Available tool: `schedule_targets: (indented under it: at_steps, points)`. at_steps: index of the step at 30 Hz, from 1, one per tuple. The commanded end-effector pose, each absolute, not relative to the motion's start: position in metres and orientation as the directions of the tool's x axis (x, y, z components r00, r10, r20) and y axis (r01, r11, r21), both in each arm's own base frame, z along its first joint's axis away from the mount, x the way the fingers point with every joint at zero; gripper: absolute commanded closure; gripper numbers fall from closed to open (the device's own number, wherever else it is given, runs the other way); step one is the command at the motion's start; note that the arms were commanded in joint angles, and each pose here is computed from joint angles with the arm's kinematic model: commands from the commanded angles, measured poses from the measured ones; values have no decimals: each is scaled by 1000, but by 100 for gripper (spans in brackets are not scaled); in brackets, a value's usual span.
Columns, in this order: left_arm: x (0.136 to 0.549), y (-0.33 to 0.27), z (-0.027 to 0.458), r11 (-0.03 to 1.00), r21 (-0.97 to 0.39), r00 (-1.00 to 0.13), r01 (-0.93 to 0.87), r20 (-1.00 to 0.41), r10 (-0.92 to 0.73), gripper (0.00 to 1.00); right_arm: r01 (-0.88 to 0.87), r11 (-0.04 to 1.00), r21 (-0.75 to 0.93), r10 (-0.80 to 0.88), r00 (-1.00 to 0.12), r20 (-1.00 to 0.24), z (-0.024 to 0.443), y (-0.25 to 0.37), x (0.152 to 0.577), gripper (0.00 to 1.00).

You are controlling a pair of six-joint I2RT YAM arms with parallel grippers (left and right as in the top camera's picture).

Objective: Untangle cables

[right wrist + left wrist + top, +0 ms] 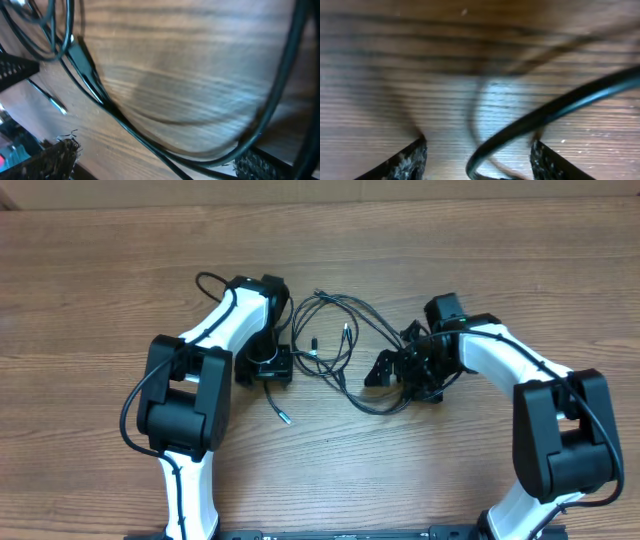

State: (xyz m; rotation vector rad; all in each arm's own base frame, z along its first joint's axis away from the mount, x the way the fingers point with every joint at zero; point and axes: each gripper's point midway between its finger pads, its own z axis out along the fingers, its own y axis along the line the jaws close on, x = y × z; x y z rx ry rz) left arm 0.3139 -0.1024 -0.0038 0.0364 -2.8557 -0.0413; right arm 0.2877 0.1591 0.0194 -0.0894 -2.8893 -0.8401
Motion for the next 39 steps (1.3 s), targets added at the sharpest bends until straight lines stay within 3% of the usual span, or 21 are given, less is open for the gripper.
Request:
schedule_targets:
  at_steps: [1,11,13,16,19,20,21,28,39]
  points:
    - [301,-72,-20,978,201,-947,-57,300,-117,35,81,903,422,-27,-970,243,-18,159,252,0]
    - [328,-83,117,987,22,-983,-157,-98,-154,26,46,918,394,-72,-957,279,-18,204,225,0]
    - [327,-85,135,988,-12,-977,-155,-144,-155,23,51,921,385,-68,-955,290,-18,210,220,8]
    - [321,-93,152,988,-64,-973,-140,-175,-149,20,65,920,387,-51,-958,283,-12,217,220,12]
    - [315,-102,155,987,-104,-978,-124,-157,-139,20,52,910,412,-47,-973,227,10,221,228,11]
    - [313,-106,153,986,-115,-981,-119,-140,-135,19,41,909,416,-42,-981,188,21,219,233,2]
    - [311,-108,151,986,-119,-983,-117,-127,-132,19,40,912,409,-29,-986,163,27,217,236,0]
    - [302,-126,134,984,-155,-993,-83,-72,-95,20,68,963,259,77,-997,-27,46,179,267,0]
    - [296,-165,109,980,-198,-994,-7,-103,-28,18,70,977,203,87,-993,-75,44,169,276,0]
